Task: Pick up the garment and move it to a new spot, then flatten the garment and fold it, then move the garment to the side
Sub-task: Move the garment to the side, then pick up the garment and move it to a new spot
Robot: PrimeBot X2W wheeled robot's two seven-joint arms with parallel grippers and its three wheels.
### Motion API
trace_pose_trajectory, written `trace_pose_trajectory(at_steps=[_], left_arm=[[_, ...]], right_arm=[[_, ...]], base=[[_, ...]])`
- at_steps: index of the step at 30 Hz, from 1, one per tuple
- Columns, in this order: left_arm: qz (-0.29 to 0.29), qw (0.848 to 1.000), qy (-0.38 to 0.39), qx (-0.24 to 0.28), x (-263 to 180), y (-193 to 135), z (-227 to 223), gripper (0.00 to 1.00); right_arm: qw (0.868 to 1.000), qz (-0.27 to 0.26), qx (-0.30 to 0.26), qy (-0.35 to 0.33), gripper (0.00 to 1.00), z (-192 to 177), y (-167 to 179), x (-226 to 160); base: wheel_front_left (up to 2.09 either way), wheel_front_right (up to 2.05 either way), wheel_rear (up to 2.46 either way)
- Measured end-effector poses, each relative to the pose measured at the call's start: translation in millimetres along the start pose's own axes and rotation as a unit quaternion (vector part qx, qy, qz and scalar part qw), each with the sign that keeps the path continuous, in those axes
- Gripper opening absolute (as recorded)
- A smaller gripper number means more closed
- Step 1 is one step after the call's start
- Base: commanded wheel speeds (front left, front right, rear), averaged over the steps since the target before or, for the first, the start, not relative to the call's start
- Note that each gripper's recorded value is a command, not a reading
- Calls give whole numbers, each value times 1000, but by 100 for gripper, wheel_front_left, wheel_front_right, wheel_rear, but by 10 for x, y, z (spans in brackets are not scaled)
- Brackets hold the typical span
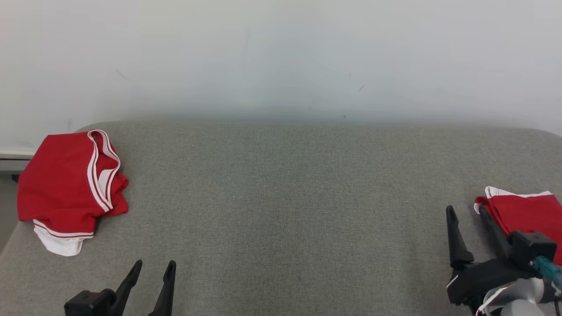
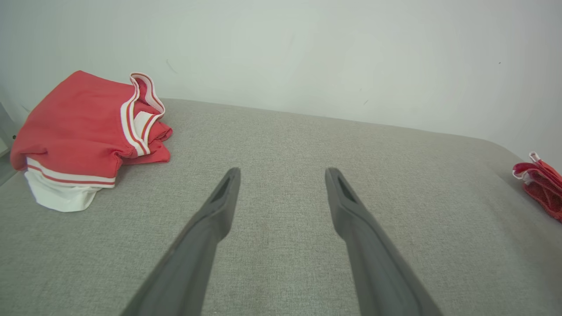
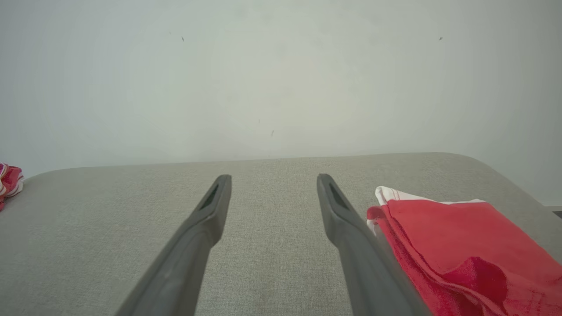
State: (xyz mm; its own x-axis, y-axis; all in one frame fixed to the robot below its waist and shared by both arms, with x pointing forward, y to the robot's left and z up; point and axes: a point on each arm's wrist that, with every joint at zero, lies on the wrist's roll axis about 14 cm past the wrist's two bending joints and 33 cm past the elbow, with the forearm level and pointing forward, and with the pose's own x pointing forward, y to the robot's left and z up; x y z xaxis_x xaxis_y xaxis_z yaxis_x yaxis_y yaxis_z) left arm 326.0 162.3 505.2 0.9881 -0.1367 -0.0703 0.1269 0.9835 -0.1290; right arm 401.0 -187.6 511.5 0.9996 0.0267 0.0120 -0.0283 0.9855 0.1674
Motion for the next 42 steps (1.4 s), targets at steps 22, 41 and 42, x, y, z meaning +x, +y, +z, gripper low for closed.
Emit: trace_pose_trajectory(at_steps=[22,41,42], left_arm=[[6,1000,-10,0,7,21,47,100],[0,1000,-15,-6,-21,-69,78,100],[2,1000,-15,-5,-31,-60,78,100]], right_arm=[[999,-34,11,-7,100,-94,-33,-403],[1000,-19,13,5,100,-115,66,-428],[1000,-16,13,8,100,-132,81,-427]], base=[[0,0,0],[0,0,0],[0,0,0]])
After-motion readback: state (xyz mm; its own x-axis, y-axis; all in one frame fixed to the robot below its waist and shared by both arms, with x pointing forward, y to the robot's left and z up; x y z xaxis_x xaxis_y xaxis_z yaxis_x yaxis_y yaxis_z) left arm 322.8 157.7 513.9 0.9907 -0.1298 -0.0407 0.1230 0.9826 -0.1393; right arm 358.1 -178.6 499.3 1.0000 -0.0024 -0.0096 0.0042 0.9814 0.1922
